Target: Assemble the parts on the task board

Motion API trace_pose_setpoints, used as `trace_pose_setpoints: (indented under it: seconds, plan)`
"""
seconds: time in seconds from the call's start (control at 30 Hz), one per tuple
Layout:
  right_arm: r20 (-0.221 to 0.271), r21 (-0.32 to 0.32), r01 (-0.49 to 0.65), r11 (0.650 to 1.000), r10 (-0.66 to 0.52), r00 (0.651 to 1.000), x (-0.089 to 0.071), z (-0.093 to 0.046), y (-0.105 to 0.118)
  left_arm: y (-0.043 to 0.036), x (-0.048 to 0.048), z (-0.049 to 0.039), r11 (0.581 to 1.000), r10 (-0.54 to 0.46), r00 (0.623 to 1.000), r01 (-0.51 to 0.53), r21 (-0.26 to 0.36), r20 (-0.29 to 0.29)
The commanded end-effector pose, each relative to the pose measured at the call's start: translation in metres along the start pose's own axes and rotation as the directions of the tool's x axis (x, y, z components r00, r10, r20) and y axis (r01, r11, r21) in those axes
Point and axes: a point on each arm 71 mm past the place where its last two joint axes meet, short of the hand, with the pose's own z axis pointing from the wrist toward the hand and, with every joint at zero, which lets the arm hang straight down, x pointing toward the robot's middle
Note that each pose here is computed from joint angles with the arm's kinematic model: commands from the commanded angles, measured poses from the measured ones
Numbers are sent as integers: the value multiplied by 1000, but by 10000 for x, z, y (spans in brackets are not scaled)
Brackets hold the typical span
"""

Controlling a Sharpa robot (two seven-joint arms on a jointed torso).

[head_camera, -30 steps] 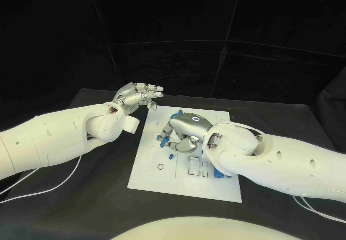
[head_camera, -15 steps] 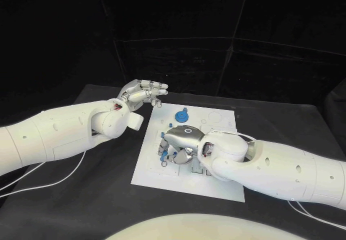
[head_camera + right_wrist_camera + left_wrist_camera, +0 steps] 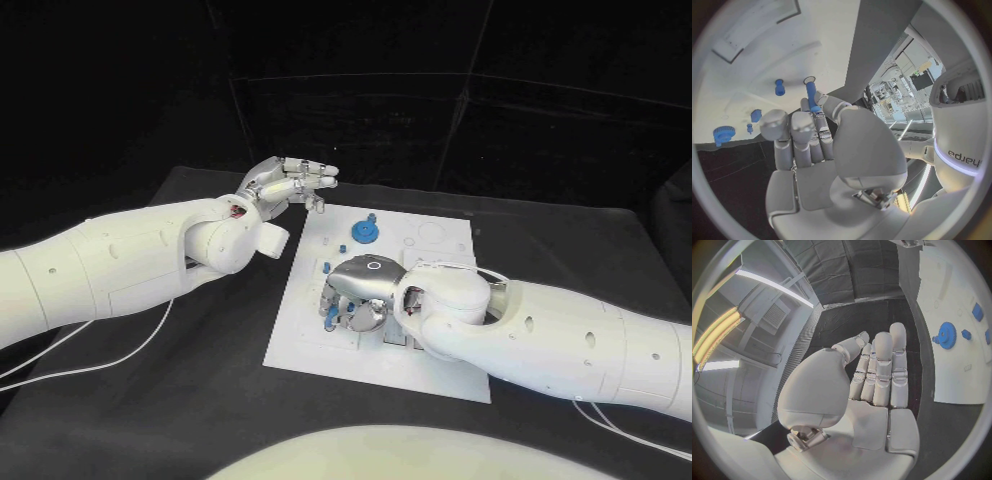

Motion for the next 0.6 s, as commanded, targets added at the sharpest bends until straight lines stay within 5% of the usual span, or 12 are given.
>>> trace_pose_setpoints:
  seconds: [0.03, 0.6]
  plan:
    - [-23, -6, 23, 1000, -24, 999, 17, 11, 9, -16, 15, 4, 1000, -7, 1000, 7, 9, -12]
    - [-42, 3, 70, 998, -69, 997, 67, 76, 36, -15, 13, 6, 1000, -7, 1000, 7, 7, -13]
